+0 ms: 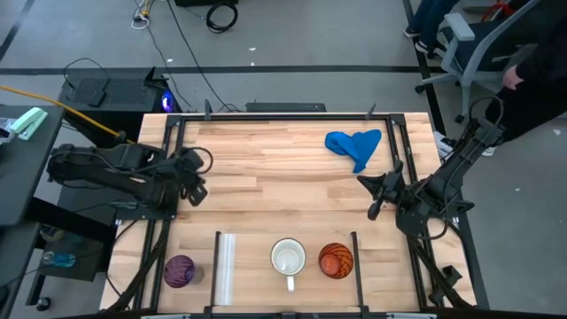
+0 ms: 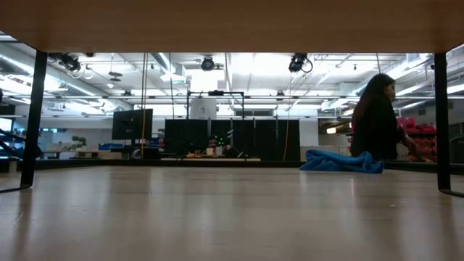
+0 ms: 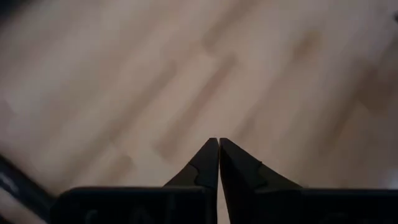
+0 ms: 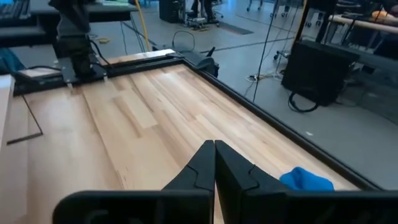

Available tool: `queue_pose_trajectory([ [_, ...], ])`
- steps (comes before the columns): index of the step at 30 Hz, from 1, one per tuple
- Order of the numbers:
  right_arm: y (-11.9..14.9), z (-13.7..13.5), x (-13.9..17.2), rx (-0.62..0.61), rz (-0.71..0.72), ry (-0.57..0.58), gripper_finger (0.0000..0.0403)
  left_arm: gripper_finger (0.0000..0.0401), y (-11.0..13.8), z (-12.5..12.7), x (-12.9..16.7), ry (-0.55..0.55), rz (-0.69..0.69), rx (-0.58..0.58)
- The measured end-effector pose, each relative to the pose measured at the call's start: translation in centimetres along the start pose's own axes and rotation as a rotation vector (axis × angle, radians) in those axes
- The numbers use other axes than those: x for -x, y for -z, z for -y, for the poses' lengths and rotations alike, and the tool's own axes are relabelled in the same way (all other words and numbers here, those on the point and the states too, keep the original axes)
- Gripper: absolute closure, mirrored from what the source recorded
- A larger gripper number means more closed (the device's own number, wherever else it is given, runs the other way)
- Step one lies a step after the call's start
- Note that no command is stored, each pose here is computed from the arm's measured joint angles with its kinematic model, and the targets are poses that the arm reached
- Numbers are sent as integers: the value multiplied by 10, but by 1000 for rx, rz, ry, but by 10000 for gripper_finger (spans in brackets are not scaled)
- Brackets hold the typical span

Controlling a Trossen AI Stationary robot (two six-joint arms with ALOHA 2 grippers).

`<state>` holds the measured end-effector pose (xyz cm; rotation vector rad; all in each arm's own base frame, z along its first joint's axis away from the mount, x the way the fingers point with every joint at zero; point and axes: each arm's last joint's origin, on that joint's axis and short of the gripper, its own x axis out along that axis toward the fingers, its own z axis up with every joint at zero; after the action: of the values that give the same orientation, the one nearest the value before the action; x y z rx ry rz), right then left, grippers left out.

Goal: Stack small to large cups/mugs on shelf
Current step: Put the purple cup on the shelf

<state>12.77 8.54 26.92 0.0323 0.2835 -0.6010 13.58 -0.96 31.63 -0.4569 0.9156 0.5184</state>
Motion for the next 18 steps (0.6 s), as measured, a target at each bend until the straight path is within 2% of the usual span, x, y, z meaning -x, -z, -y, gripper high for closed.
queue_pose_trajectory([
  [5,0,0,0,47,-1,1,392,390,14,7,3,115,-200,146],
  [10,1,0,0,54,-2,2,392,388,30,19,11,158,-291,229],
  [13,1,0,0,55,-3,2,392,387,41,25,16,161,-321,278],
  [18,1,0,0,57,-17,-10,392,395,64,31,25,96,-402,391],
])
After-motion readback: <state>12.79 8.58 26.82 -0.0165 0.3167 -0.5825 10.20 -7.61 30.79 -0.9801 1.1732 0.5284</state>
